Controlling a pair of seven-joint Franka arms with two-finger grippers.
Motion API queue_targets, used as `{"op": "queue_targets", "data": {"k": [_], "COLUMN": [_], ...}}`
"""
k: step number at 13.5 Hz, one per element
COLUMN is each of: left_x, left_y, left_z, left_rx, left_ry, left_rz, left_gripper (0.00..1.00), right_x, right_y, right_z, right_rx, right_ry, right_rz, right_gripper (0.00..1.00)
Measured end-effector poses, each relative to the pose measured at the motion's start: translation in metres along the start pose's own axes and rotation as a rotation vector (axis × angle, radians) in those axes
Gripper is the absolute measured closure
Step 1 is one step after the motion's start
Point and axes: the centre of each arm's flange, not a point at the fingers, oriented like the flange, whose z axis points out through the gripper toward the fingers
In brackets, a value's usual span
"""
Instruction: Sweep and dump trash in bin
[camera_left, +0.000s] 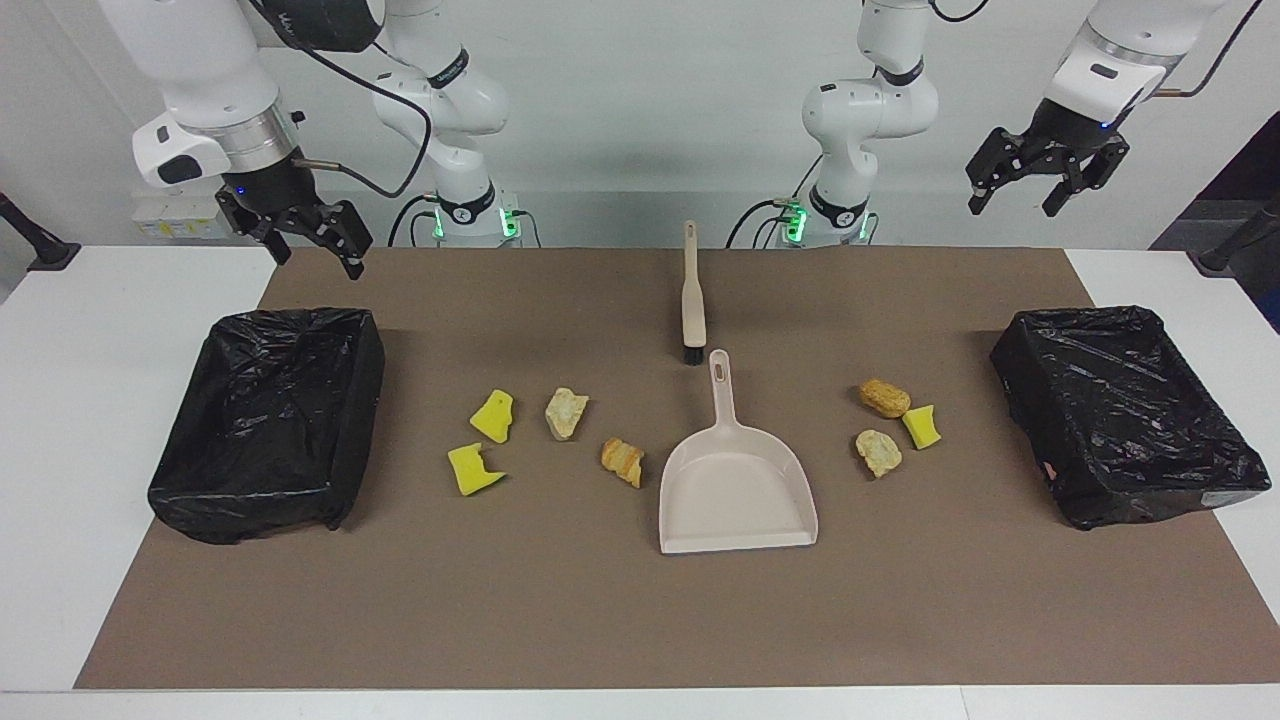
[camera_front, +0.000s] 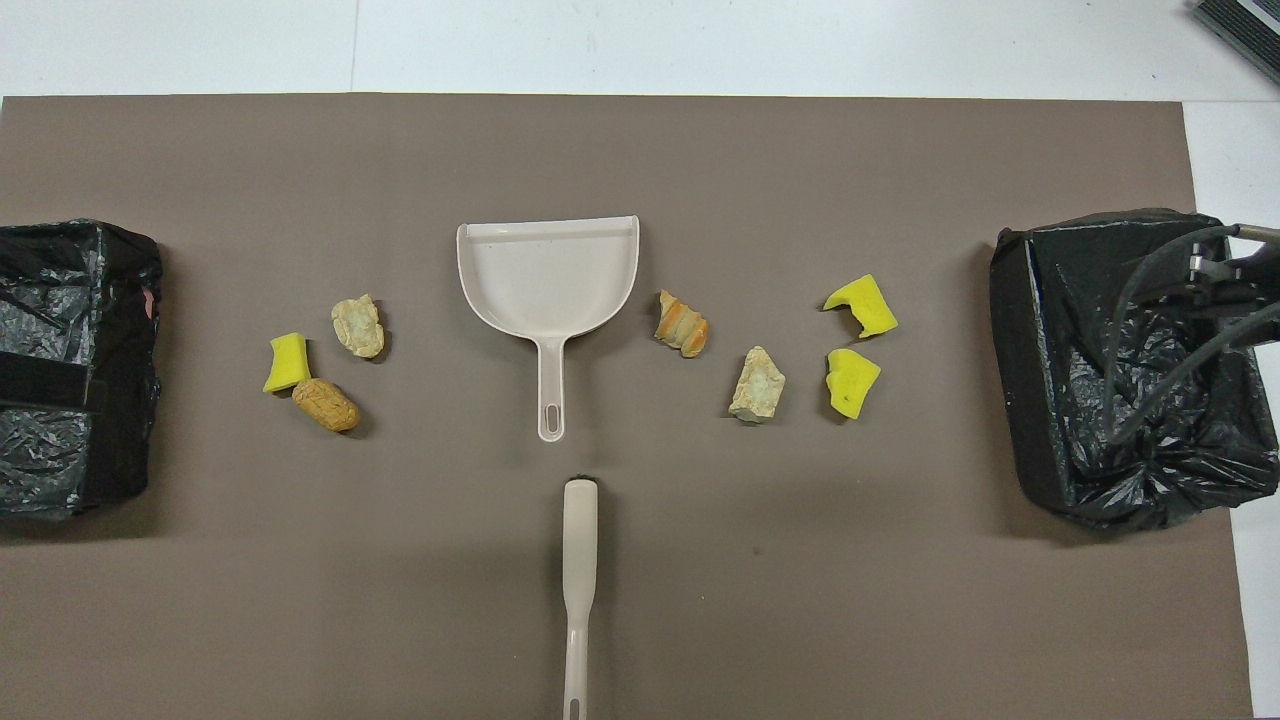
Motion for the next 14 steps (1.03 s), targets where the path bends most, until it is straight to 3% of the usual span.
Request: {"op": "queue_targets", "data": {"k": [14], "left_x": [-0.018], "left_y": [0.009], "left_z": [0.007], "left_rx": [0.005], "left_ry": [-0.040], "left_rz": [0.014], "left_gripper": [0.00], "right_x": [0.001], "right_y": [0.002], "right_z": [0.000], "right_rx": [0.003], "right_ry": [0.008], "right_rz": [0.003], "right_gripper": [0.00]}}
